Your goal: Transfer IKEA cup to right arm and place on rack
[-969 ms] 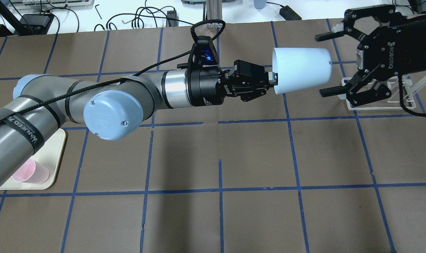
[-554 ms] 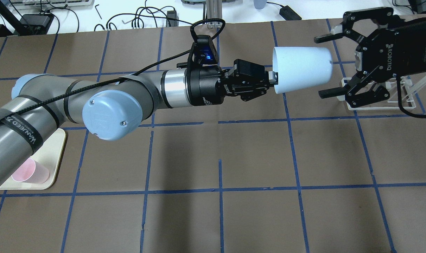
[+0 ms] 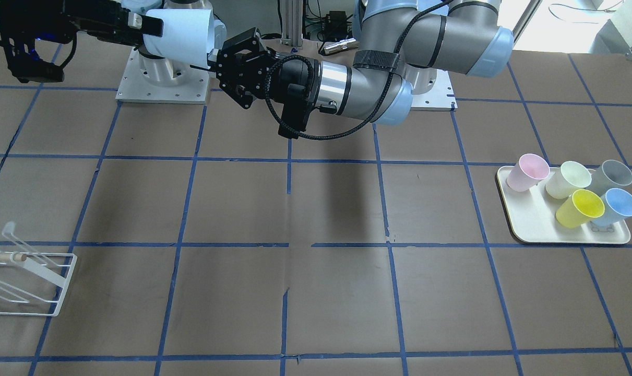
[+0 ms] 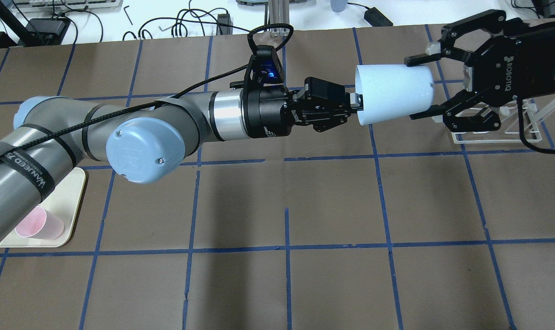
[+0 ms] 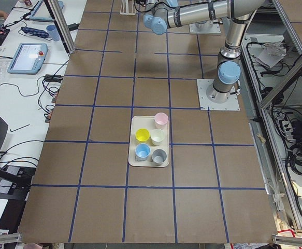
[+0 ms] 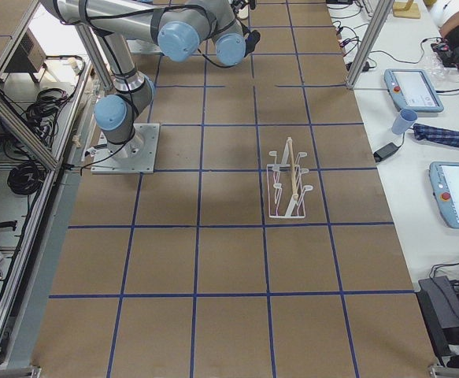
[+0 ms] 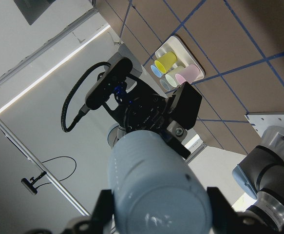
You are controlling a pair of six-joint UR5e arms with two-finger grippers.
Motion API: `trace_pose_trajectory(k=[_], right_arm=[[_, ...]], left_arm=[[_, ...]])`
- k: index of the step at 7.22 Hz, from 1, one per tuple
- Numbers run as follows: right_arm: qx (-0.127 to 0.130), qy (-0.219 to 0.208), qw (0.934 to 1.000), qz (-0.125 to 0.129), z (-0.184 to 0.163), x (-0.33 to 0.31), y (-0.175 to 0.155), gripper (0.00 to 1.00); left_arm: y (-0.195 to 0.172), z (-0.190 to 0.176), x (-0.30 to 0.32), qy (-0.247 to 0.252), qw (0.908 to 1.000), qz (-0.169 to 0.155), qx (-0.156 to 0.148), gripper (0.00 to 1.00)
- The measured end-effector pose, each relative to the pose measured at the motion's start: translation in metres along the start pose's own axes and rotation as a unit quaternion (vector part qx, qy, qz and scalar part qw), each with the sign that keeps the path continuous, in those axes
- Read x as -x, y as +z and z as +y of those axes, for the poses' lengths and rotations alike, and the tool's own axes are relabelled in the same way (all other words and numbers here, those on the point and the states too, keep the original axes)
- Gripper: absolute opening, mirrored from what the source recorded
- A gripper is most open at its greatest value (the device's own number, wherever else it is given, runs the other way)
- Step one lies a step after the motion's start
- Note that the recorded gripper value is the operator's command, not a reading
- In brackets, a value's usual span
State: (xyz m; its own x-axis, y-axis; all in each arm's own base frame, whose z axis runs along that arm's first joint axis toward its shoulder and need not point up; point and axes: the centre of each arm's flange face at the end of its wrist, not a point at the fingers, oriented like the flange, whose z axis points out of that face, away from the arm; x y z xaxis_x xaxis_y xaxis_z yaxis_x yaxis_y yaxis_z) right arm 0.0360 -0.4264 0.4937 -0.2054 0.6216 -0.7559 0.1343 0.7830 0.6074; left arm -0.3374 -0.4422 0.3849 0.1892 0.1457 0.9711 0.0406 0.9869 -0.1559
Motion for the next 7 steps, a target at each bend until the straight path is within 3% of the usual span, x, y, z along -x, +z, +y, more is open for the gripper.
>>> trace_pose_trajectory(k=[1,2,4,7], right_arm=[[0.000,-0.001,1.0000,0.000,-0.0004,0.0006,-0.0003,0.52],[-0.001,-0.001,1.0000,0.000,-0.0005,0.0013,-0.0007,0.51],[-0.002,-0.003,1.0000,0.000,-0.0001,0.0029,-0.0014,0.51],[-0.005,-0.006,1.0000,0.000,-0.0007,0.0048,-0.0039,0.39]], left_arm=[[0.0000,-0.0006,-0.0007,0.000,1.0000,0.000,0.000,0.48],[-0.0002,-0.0016,-0.0015,0.001,1.0000,0.000,-0.001,0.55],[-0.0005,-0.0018,-0.0038,0.004,1.0000,0.001,-0.001,0.55],[-0.0089,-0.0022,-0.0071,0.011,0.9998,-0.017,0.010,0.57]])
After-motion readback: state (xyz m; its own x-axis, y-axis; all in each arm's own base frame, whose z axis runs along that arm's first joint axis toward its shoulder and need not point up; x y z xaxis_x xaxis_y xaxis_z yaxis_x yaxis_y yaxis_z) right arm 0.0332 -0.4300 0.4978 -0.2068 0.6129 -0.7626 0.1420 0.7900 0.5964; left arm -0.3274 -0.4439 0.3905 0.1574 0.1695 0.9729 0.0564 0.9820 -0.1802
